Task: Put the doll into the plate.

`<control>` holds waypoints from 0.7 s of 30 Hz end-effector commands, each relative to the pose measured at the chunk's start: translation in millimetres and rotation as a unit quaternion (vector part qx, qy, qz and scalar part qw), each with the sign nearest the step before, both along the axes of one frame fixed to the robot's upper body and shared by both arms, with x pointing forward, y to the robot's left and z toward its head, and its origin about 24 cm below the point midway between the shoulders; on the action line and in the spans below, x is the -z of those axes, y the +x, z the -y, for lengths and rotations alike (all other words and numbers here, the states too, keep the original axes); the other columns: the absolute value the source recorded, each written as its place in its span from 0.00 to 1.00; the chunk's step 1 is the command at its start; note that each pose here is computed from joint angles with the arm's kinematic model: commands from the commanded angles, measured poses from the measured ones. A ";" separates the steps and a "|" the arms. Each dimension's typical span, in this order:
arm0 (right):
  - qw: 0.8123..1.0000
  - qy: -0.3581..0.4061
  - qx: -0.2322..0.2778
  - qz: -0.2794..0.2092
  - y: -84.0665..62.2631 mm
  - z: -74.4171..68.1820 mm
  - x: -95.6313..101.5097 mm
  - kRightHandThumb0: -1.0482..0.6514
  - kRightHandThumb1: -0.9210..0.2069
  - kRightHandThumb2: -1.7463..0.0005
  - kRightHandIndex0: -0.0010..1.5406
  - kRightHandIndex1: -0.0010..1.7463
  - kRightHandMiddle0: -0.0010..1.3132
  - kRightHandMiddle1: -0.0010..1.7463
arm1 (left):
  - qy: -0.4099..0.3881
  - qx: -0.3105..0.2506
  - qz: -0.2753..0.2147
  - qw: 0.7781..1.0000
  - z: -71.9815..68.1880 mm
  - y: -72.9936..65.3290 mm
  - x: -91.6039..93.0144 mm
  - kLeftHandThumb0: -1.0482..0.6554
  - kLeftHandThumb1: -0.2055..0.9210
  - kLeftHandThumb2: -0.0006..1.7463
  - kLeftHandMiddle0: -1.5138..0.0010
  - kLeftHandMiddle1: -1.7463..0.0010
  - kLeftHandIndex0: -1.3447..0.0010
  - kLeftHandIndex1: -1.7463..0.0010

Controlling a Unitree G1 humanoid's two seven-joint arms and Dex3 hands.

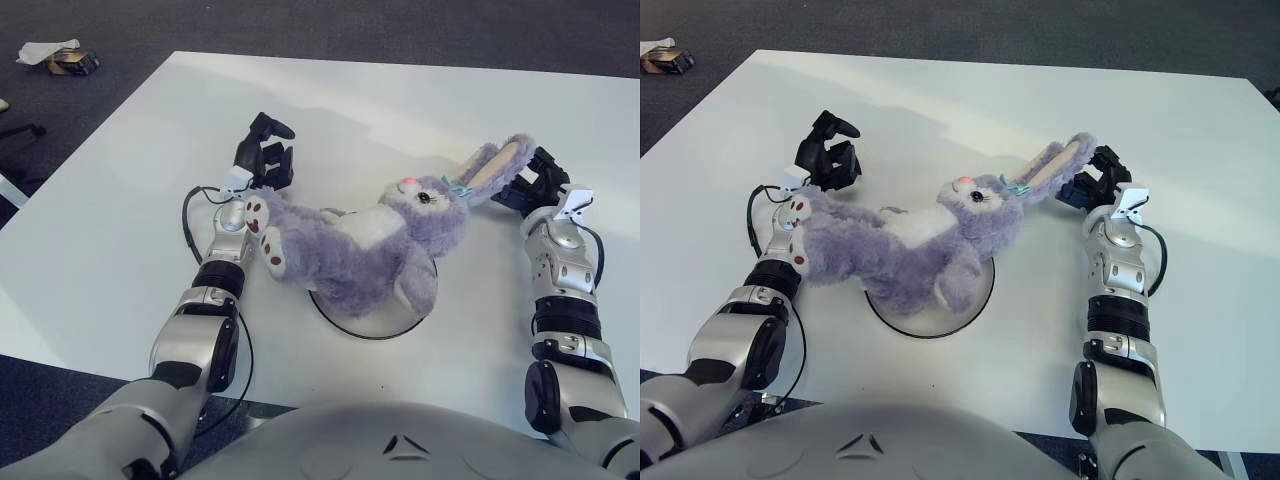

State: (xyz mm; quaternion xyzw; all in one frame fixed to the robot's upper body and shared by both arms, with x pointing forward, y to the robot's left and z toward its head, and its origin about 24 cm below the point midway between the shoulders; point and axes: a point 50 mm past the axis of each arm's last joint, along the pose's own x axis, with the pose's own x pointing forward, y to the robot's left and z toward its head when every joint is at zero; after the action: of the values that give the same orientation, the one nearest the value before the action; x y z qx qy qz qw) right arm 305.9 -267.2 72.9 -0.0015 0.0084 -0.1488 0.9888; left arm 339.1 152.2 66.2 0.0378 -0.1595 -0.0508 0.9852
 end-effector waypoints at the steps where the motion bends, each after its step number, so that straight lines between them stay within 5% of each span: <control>1: 0.999 0.002 -0.015 -0.033 -8.2 -9.8 18.6 0.61 0.56 0.23 0.43 0.97 0.30 1.00 | -0.019 -0.004 -0.075 0.997 -4.4 -14.9 35.1 0.38 0.73 0.54 0.32 0.00 0.71 0.00; 21: 0.997 -0.040 -0.044 -0.056 -14.6 -14.8 35.6 0.61 0.57 0.23 0.42 1.00 0.35 0.94 | -0.056 -0.014 -0.077 0.995 -6.5 -16.5 33.3 0.39 0.74 0.52 0.36 0.00 0.72 0.00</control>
State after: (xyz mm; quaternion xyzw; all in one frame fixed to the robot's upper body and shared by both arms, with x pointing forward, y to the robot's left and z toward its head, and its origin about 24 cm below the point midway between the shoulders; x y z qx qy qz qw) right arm 298.9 -252.2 64.4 -0.0360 -0.0054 -0.1106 0.9932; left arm 338.6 157.3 65.3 -0.0086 -0.1427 -0.0371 0.9890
